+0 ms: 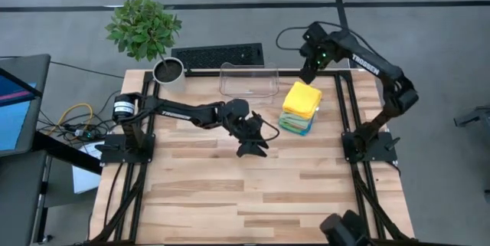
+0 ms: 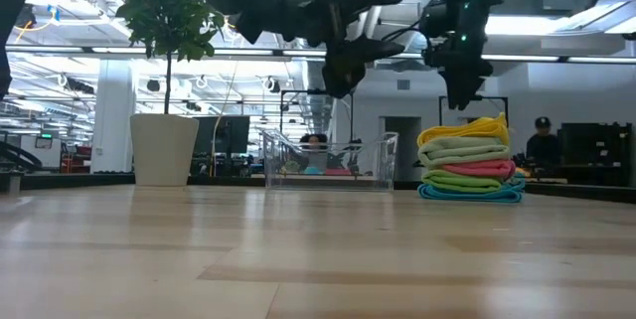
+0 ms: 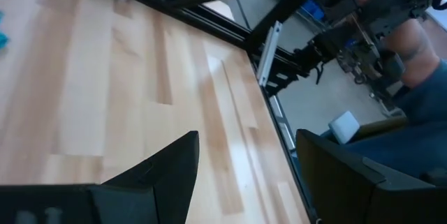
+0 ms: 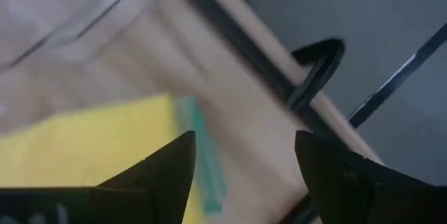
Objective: Fold microfiber towels
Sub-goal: Put the folded stacked microfiber towels into the transparent bin
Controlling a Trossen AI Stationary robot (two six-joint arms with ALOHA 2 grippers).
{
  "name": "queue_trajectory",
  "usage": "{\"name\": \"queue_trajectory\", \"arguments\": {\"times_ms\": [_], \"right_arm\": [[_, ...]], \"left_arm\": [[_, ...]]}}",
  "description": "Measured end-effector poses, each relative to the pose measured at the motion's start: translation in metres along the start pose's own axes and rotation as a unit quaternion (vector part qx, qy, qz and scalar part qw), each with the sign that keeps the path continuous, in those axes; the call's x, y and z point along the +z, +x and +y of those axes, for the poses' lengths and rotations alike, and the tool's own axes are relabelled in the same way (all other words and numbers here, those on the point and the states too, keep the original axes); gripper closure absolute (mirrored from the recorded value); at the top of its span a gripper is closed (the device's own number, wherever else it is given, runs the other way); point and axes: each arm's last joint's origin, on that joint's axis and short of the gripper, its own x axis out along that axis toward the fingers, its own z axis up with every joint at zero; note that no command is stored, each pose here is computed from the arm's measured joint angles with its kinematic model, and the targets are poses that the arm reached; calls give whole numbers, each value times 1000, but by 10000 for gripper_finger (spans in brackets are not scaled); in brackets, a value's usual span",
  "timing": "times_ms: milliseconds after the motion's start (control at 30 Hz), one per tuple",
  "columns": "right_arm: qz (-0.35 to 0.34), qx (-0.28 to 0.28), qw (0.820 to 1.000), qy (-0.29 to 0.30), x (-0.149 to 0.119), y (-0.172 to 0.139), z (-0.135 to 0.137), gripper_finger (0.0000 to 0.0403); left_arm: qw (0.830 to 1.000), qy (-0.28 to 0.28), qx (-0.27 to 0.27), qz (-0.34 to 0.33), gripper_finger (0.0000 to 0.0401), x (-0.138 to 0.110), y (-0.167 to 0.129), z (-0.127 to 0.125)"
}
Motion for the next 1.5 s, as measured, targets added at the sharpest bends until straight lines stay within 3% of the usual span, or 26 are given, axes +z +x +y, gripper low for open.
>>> {"name": "queue_trajectory", "arguments": {"times_ms": [200,500,633,833,900,967,1167,1367,1500], "right_arm": [[15,-37,998,49,12,35,-22,133],[103,-27,993,49,12,96,-42,142],[123,-14,992,24,5,106,-40,200],[105,29,994,14,-23,131,-26,341],[93,47,995,10,-30,138,-18,380],[84,65,994,1,-33,141,-7,391],[126,85,988,-1,-52,154,33,364],[143,36,989,-28,-60,154,86,384],[142,52,987,-54,-68,136,125,389]], "left_arm": [[1000,-2,16,4,171,1,-6,9],[999,-8,28,16,171,-1,-10,15],[999,-7,28,16,171,-1,-10,15],[999,-6,39,12,171,-1,-10,16],[999,-7,42,10,171,0,-10,16],[999,-10,43,9,171,0,-10,16],[998,-47,29,39,171,-8,-5,11],[992,-81,28,97,172,-27,9,-6],[985,-92,52,134,174,-45,23,-27]]}}
